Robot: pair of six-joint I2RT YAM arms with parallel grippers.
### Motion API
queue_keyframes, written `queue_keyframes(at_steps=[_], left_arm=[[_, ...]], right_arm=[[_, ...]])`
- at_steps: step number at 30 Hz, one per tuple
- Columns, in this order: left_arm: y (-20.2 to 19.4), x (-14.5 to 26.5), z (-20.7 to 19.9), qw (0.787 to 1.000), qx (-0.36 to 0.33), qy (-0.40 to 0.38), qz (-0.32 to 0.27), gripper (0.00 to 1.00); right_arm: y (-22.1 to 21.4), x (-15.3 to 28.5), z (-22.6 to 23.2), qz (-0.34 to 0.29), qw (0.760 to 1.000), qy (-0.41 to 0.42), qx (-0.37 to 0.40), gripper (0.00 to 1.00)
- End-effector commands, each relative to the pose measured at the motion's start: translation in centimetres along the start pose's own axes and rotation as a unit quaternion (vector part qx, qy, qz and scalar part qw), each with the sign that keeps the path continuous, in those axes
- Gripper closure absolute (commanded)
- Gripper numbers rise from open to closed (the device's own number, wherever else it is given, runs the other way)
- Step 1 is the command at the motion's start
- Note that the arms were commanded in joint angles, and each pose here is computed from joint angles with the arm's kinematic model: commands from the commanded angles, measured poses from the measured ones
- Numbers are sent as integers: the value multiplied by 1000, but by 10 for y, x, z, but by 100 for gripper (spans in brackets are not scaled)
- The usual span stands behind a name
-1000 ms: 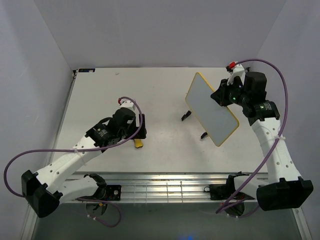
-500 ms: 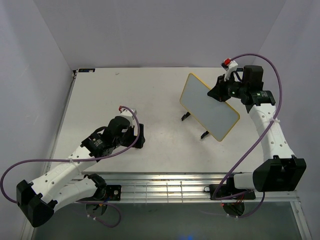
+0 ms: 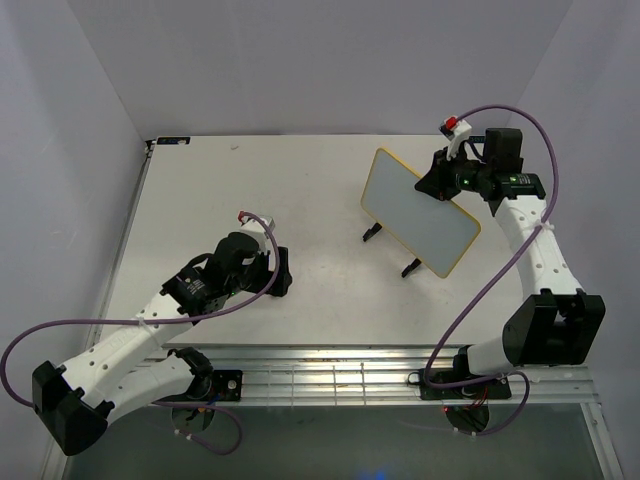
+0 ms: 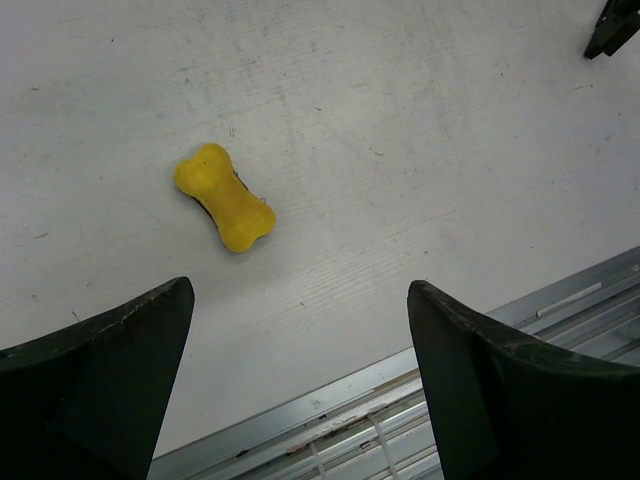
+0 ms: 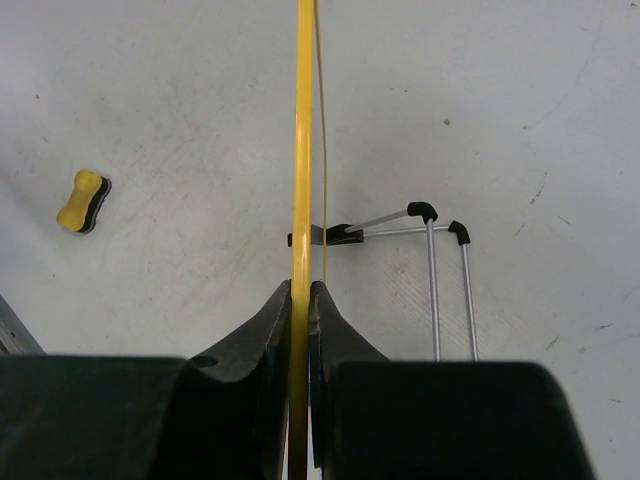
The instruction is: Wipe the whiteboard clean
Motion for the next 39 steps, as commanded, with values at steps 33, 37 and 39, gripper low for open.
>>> queue_keyframes(at_steps=[33, 37, 39], left_arm=[[0, 1, -7, 1000, -5, -28, -3, 2], [0, 1, -6, 1000, -6, -26, -2, 2], [1, 2, -7, 1000, -6, -28, -4, 2]], right_arm=[[-15, -31, -24, -18, 1000, 14, -8, 92], [-10, -30, -27, -21, 999, 6, -23, 92], [-10, -32, -24, -24, 999, 18, -32, 92]])
Point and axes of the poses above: each gripper's point midway between its finger pads, its own x axis back along the fingers, its own z axis along the line the jaws close on, y = z × x, the point moved 2 cm from there along x, back along the fingers, and after that the axes turned 14 degrees about x, right-handed, at the moved point
